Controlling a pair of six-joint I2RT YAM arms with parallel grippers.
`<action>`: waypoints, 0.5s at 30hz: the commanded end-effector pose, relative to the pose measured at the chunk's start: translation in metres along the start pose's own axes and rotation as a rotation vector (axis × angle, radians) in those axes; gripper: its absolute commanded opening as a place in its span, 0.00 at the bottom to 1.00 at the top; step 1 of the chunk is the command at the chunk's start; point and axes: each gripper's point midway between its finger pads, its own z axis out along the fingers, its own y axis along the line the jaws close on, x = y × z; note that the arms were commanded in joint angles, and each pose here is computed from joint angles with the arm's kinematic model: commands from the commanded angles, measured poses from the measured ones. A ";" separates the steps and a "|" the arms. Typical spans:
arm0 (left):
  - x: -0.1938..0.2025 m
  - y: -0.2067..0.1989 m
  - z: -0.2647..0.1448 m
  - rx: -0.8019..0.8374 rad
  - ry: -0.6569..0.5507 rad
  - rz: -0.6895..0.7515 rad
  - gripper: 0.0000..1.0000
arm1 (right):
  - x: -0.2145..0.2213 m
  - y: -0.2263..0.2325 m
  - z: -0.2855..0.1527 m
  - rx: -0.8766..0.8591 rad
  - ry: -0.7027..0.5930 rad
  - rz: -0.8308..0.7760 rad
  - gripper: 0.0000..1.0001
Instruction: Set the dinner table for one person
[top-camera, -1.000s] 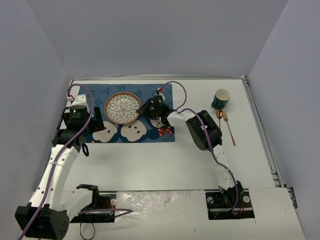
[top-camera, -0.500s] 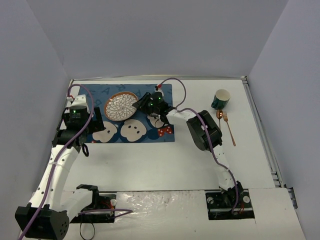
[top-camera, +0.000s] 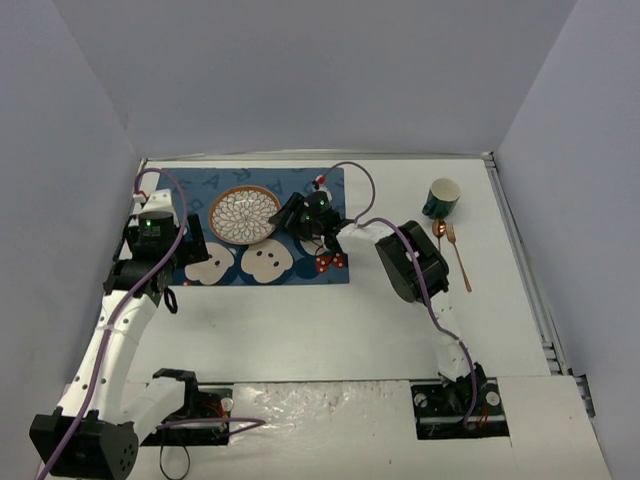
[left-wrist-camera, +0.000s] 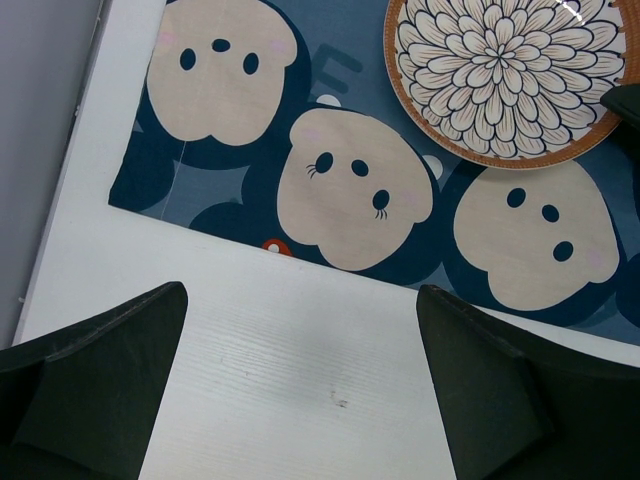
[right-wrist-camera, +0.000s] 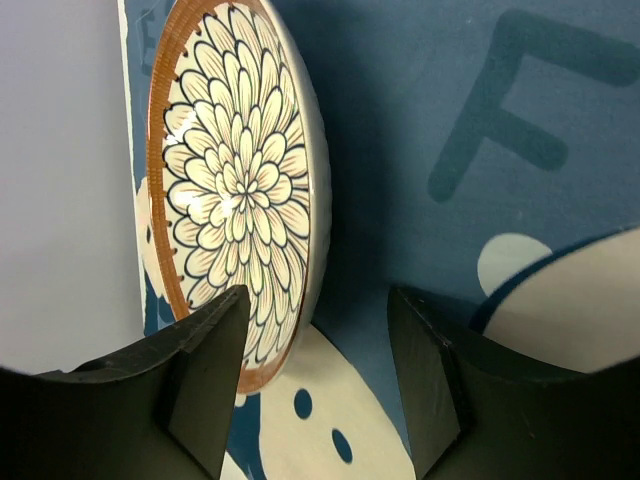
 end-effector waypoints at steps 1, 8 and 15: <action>-0.027 -0.002 -0.011 0.007 -0.090 -0.028 0.97 | -0.037 0.070 -0.037 -0.120 -0.096 -0.093 0.54; -0.026 -0.001 -0.011 0.002 -0.088 -0.027 0.97 | -0.054 0.059 -0.062 -0.014 -0.143 -0.214 0.57; -0.026 -0.001 -0.010 0.002 -0.084 -0.031 0.97 | -0.123 0.026 -0.148 0.318 -0.316 -0.456 0.75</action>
